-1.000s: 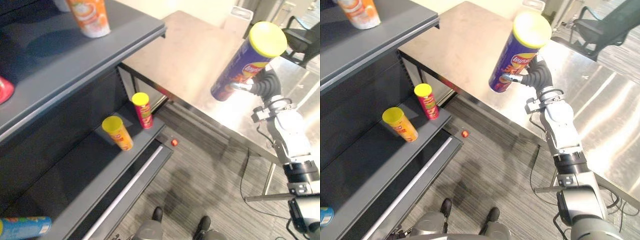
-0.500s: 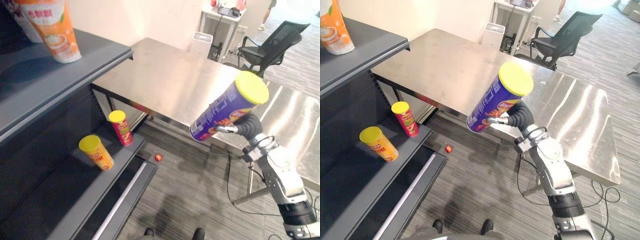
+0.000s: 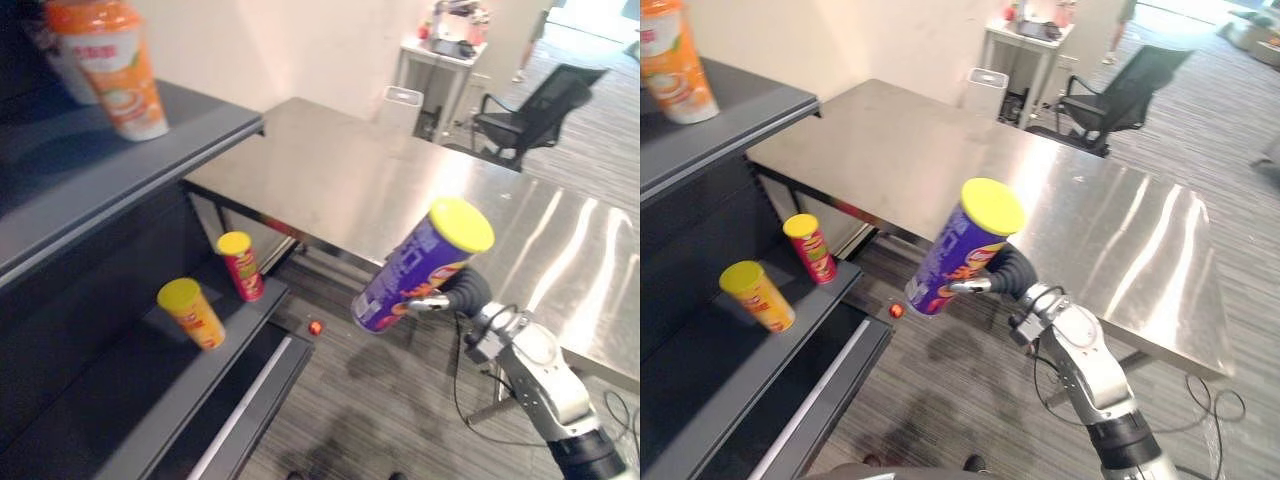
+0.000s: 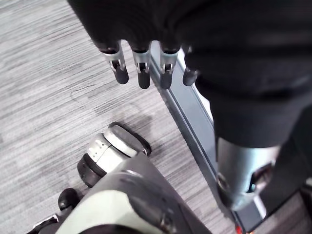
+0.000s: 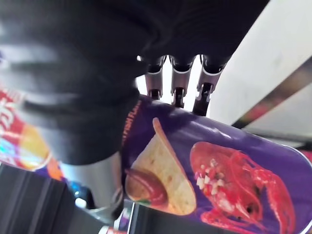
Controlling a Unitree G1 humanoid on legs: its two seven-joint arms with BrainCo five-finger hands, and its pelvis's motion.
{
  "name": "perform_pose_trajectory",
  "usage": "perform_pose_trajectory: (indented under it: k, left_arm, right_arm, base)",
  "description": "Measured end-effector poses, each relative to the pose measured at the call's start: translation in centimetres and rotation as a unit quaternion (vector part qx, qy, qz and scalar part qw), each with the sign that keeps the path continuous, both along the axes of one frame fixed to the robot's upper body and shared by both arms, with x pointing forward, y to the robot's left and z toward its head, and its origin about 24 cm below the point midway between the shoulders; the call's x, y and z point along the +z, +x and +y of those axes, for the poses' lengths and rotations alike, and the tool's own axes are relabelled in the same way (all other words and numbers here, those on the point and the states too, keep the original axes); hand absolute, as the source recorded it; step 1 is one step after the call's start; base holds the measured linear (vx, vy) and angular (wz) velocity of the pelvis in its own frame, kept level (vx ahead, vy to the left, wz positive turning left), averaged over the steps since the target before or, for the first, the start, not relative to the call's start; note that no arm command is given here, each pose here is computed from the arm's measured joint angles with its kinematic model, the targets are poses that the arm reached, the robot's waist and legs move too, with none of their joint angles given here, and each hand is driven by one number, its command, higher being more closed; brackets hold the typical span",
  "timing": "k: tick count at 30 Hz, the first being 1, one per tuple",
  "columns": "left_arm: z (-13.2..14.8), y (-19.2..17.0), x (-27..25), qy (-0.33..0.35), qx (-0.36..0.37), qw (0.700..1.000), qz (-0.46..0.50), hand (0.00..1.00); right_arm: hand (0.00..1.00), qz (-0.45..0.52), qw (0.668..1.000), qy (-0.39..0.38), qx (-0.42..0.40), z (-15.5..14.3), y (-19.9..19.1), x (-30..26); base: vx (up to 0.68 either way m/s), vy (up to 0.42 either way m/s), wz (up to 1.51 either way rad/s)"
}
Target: Put the gum and the chips on the shelf.
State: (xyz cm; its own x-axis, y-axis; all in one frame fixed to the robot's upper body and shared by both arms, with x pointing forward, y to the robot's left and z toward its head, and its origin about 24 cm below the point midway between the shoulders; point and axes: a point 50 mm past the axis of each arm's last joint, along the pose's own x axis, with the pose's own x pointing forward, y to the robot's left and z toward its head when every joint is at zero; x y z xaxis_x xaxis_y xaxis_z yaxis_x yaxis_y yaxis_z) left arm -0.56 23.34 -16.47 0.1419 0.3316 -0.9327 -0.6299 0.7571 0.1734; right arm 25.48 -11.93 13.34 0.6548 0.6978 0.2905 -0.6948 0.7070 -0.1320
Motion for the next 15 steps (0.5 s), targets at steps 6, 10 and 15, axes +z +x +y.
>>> perform_pose_trajectory:
  k: [6,10,15]
  left_arm:
    - [-1.2,-1.2,-0.2,-0.025,0.067,0.997,-0.013,0.0]
    - [-2.8,-2.4,-0.6,-0.056,0.065,0.996,0.006,0.0]
    - [-3.0,-3.2,-0.5,-0.045,0.034,0.998,0.025,0.0]
  right_arm:
    - [1.0,0.01,1.0,-0.006,-0.029,0.4,2.3,-0.1]
    - [1.0,0.034,0.991,-0.028,-0.123,-3.6,1.7,-2.1]
    - [1.0,0.068,0.983,-0.033,-0.165,-6.3,0.0,-3.9]
  base:
    - [-0.07,-0.069,1.18]
    - [0.01,0.171,1.57]
    - [-0.02,0.242,0.88]
